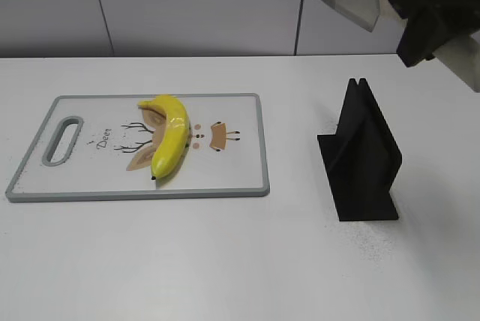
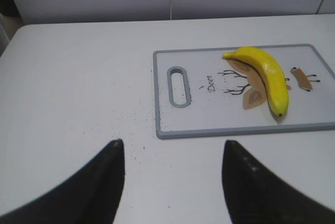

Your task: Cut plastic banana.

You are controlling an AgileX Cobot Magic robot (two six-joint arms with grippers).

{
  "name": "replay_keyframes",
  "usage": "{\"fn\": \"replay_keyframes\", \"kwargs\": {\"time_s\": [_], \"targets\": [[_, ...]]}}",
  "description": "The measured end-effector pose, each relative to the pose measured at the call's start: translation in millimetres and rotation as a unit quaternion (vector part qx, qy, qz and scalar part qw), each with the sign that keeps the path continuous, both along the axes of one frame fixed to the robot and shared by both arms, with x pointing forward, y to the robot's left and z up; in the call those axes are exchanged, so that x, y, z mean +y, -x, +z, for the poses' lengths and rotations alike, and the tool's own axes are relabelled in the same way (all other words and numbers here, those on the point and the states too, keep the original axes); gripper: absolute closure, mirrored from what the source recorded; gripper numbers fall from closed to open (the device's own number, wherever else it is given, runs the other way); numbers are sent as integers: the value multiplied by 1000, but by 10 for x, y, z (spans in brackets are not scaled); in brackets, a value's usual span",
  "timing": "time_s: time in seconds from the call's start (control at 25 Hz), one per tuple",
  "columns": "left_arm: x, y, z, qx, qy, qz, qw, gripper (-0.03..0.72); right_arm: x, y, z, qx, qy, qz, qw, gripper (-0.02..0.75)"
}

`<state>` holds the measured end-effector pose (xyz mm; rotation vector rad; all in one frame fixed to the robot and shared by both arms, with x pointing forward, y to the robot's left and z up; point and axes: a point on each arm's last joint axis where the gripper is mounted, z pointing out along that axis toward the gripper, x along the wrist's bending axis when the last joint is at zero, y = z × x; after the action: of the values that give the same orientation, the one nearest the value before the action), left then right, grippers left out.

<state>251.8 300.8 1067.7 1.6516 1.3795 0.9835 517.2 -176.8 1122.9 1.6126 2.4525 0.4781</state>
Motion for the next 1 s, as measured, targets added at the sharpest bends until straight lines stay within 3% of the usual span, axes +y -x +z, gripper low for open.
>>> {"fn": "replay_keyframes", "kwargs": {"time_s": [0.36,0.68,0.84,1.0], "targets": [[-71,-748,291,30,-56,-30,997,111,199,-473,-123,-16,43,122,991,578],[-229,-1581,611,66,-90,-103,988,111,347,-798,-211,-46,82,261,961,578],[-335,-1993,740,78,-116,-164,976,111,421,-912,-293,-52,88,320,942,578],[-424,-2367,760,100,-168,-240,951,111,511,-1029,-410,-53,80,363,927,578]]}}
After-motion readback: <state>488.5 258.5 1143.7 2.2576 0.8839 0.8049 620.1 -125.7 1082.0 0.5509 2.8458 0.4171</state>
